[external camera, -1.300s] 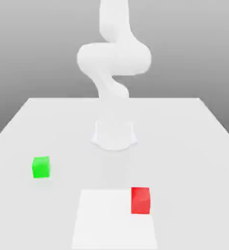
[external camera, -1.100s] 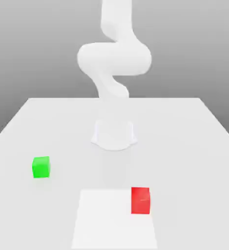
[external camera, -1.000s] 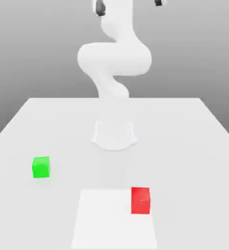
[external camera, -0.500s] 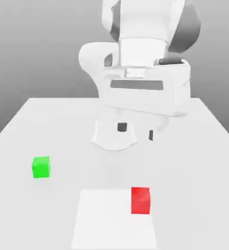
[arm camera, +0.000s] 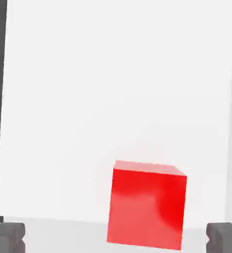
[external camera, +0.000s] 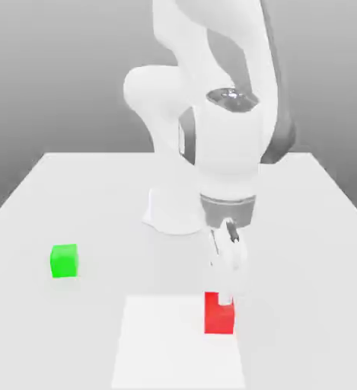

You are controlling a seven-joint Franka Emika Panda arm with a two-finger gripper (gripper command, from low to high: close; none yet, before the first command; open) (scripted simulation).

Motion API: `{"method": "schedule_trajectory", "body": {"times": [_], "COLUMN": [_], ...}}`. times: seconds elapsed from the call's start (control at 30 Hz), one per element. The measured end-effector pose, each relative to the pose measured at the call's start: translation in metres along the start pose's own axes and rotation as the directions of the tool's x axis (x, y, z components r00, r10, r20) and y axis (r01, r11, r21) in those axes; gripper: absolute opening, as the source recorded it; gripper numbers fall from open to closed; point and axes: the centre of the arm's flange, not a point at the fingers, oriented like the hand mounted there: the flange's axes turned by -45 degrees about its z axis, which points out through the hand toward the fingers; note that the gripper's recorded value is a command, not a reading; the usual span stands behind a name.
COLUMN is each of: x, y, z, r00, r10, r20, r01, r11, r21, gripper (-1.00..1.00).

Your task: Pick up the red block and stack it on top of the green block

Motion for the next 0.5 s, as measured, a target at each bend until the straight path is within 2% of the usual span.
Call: {"method": "schedule_trajectory", "body": {"times": [0.2,0.23,0.5], "x": [0.002,0.002,0.002], "y": [0.001,0.002,0.001], "z": [0.048,0.057,0.053], "r00": [1.0,1.0,1.0], "r10": [0.021,0.02,0.021], "r20": [0.003,0.002,0.003], "r01": [-0.021,-0.02,-0.021], "r11": [1.0,1.0,1.0], "r21": [-0.004,-0.006,-0.004], "gripper": [0.0,-1.0,-1.0]}}
